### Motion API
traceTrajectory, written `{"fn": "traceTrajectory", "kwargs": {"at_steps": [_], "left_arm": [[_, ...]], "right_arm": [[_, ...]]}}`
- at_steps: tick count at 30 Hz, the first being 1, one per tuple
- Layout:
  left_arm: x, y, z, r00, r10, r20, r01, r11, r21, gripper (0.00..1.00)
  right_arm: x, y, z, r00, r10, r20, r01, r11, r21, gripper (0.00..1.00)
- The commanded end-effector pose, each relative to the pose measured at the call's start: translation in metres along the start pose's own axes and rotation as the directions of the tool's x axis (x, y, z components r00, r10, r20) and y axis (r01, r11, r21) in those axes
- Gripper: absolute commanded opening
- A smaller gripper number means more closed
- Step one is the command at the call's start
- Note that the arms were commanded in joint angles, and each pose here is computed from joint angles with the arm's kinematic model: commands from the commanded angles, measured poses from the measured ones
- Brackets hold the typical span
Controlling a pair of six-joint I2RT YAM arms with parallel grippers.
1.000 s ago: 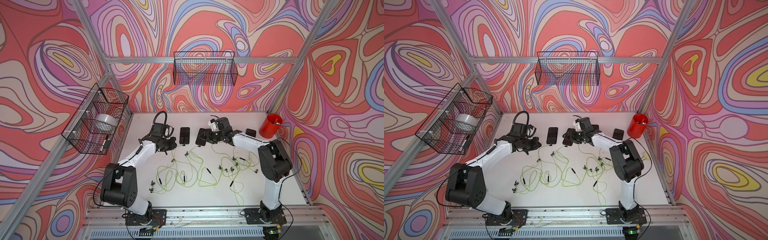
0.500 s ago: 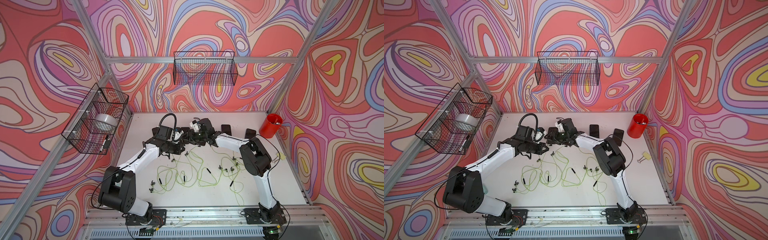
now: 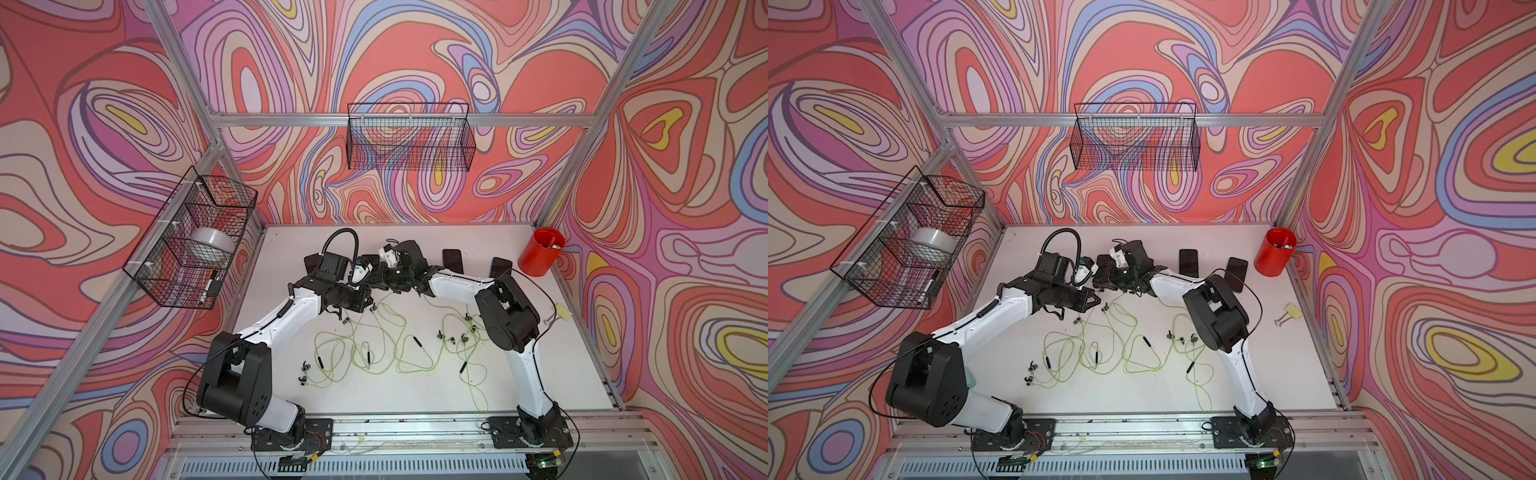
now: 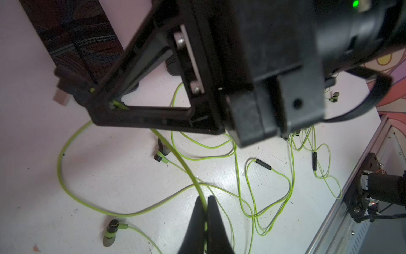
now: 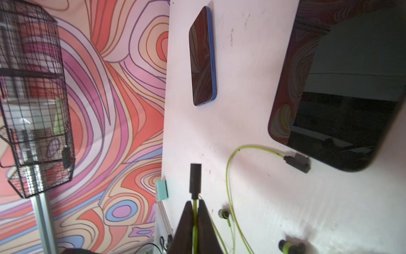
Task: Plug wired earphones into phones
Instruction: Pick up the wired earphone from the center of the board.
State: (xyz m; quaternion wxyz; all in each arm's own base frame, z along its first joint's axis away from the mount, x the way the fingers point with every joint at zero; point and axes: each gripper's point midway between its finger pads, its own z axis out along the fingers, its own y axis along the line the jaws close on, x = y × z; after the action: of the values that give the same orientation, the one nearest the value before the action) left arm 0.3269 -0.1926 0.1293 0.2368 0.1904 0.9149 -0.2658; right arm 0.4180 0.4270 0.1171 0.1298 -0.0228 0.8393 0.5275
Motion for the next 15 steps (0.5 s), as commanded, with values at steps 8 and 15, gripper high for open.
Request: {"fn": "traceTrajectory", "kwargs": {"at_steps": [8, 15], "left_arm": [[-0.022, -0.011, -0.029, 0.988, 0.043, 0.150, -0.041, 0.999, -0.017, 0.58], [-0.060, 0.018, -0.093, 0.833, -0.324, 0.449, 0.299, 0.946, 0.127, 0.94]], "right_arm": [[-0.004, -0.004, -0.009, 0.999, -0.035, 0.038, 0.035, 0.999, -0.006, 0.00], [-0.014, 0.003, -0.027, 0.994, -0.058, 0.091, 0.064, 0.996, -0.066, 0.00]]}}
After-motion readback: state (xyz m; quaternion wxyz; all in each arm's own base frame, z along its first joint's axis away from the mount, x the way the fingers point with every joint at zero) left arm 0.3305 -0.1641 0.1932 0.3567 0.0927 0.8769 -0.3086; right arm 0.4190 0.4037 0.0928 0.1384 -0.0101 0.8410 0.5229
